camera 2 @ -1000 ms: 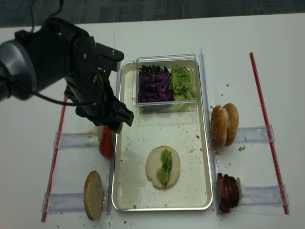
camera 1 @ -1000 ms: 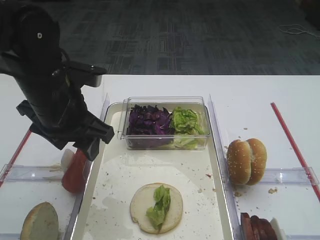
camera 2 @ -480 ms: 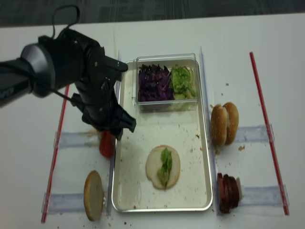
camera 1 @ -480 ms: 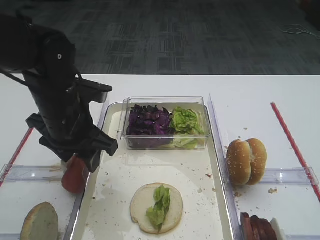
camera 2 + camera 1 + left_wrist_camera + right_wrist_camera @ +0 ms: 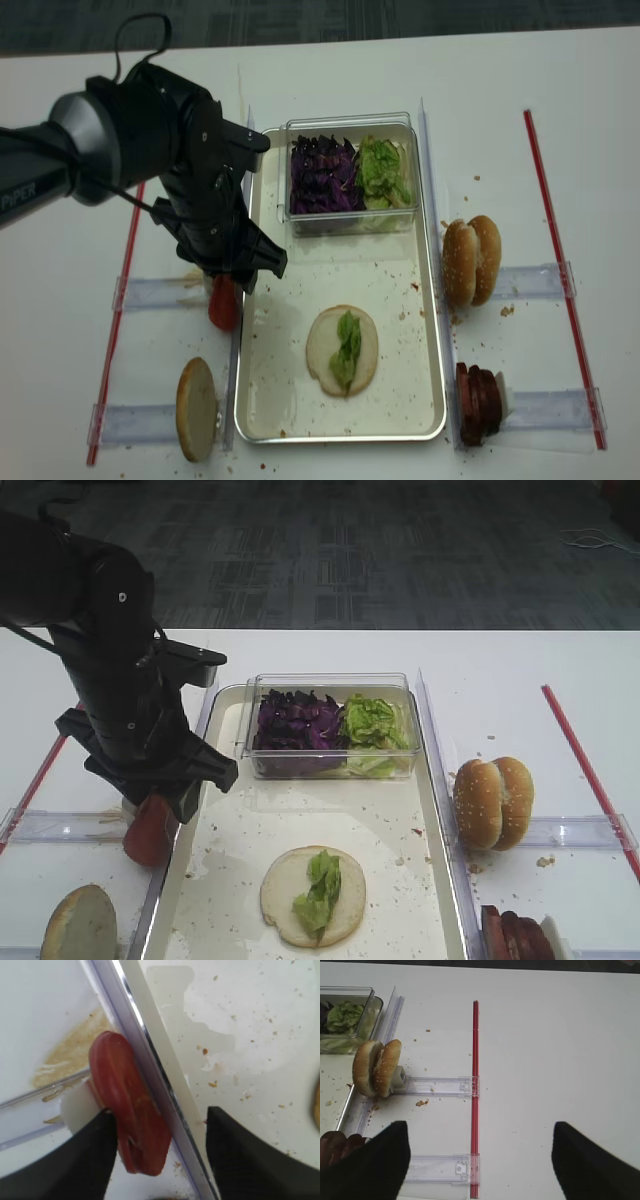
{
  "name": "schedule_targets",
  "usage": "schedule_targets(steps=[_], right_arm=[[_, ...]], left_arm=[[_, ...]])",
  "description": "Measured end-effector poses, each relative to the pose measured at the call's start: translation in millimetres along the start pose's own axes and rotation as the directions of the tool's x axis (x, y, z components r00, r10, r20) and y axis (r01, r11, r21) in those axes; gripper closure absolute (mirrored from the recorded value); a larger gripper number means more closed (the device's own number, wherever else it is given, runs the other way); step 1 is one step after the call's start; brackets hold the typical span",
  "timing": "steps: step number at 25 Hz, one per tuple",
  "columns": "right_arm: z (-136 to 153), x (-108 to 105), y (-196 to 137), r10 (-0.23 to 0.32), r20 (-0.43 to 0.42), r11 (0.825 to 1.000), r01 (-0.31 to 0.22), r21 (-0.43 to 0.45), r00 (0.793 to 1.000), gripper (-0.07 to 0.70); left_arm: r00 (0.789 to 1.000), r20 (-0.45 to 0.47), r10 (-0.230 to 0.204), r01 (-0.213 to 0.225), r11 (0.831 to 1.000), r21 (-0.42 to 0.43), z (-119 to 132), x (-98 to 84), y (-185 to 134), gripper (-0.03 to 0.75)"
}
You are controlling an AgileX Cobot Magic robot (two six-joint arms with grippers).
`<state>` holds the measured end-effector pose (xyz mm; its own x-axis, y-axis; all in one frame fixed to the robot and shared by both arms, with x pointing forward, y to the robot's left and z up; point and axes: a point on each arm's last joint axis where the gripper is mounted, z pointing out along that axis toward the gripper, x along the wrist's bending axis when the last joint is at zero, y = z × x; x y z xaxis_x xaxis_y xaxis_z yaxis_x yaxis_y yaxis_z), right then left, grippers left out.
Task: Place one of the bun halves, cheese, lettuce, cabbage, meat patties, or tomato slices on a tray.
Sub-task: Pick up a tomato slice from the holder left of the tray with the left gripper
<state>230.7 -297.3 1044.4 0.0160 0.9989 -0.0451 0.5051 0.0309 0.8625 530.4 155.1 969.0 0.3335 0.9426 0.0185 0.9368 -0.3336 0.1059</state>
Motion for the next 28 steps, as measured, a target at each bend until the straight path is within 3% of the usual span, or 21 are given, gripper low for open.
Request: schedule_targets(steps=[14, 21, 28], right_arm=[[0, 0, 0, 0.002, 0.000, 1.000, -0.002, 0.000, 1.000, 0.021], [0, 0, 0, 0.002, 0.000, 1.000, -0.002, 0.000, 1.000, 0.021], [0, 0, 0, 0.002, 0.000, 1.000, -0.002, 0.000, 1.000, 0.021]], left_arm=[[1.000, 0.009, -0.006, 0.006, 1.000, -0.005, 1, -0.9, 1, 0.337], [1.000, 0.016, -0.015, 0.015, 0.999, 0.036, 15, -2.7, 2, 0.338], [1.000, 0.013, -0.013, 0.012, 0.999, 0.039, 16, -2.6, 3, 0.391]])
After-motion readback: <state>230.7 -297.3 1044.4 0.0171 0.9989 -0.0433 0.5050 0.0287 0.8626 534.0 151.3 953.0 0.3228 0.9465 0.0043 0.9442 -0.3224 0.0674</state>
